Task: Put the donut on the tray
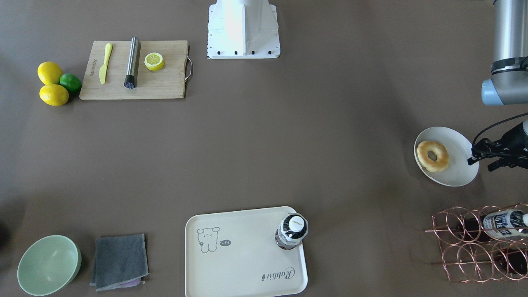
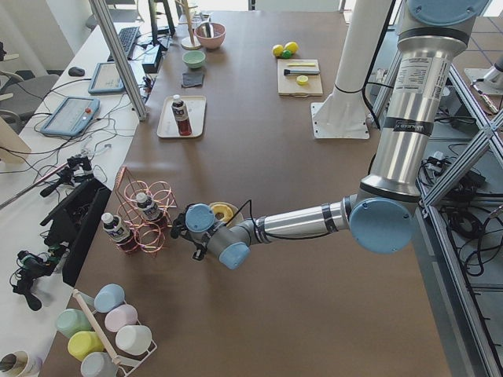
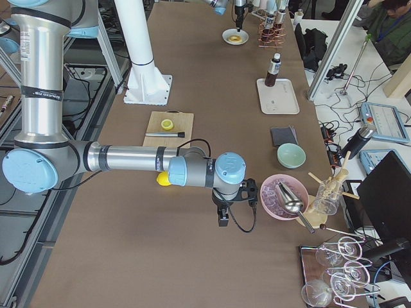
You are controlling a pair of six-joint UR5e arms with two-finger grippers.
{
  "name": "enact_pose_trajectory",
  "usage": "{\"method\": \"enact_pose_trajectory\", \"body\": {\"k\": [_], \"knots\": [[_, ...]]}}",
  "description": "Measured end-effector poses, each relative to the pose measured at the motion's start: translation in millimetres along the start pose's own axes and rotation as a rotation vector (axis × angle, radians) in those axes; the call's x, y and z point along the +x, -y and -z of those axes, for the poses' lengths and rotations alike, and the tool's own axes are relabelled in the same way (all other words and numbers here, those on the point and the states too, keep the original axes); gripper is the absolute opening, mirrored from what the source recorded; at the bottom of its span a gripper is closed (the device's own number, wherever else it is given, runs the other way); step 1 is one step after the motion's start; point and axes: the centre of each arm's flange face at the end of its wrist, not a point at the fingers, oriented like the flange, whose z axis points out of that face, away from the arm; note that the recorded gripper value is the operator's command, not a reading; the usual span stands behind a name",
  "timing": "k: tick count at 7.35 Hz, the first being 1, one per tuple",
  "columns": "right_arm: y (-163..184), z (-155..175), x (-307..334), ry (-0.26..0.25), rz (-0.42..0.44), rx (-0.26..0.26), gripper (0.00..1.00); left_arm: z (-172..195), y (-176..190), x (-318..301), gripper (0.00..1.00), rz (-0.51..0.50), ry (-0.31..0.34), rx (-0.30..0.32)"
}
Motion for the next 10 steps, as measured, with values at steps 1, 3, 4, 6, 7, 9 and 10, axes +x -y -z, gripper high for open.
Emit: {"method": "enact_pose_trajectory", "body": {"k": [1,3,4,6,7,9,10], "knots": [[0.1,0.3,-0.3,0.000,0.001,0.001,1.00,1.9,1.1,6.2,0.00,-0.007,-0.034,-0.006],[0.2,0.4,-0.4,0.000,0.001,0.001,1.00,16.8,11.1,25.6,0.00,0.007,-0.091,0.009],[0.2,0.7,-0.7,0.000,0.002,0.001,1.00,26.6,18.2,38.5,0.00,0.032,-0.109,0.024],[1.3,3.1,-3.1,0.000,0.007,0.007,1.00,46.2,34.6,67.5,0.00,0.086,-0.138,0.058],[2.9,5.9,-6.0,0.000,0.014,0.014,1.00,59.0,44.9,89.3,0.00,0.130,-0.158,0.079],[10.8,18.3,-21.3,0.009,0.046,0.041,1.00,85.5,68.7,144.1,0.00,0.220,-0.210,0.120],[16.4,25.1,-32.5,0.025,0.070,0.056,1.00,86.9,74.6,172.0,0.00,0.240,-0.227,0.128]]}}
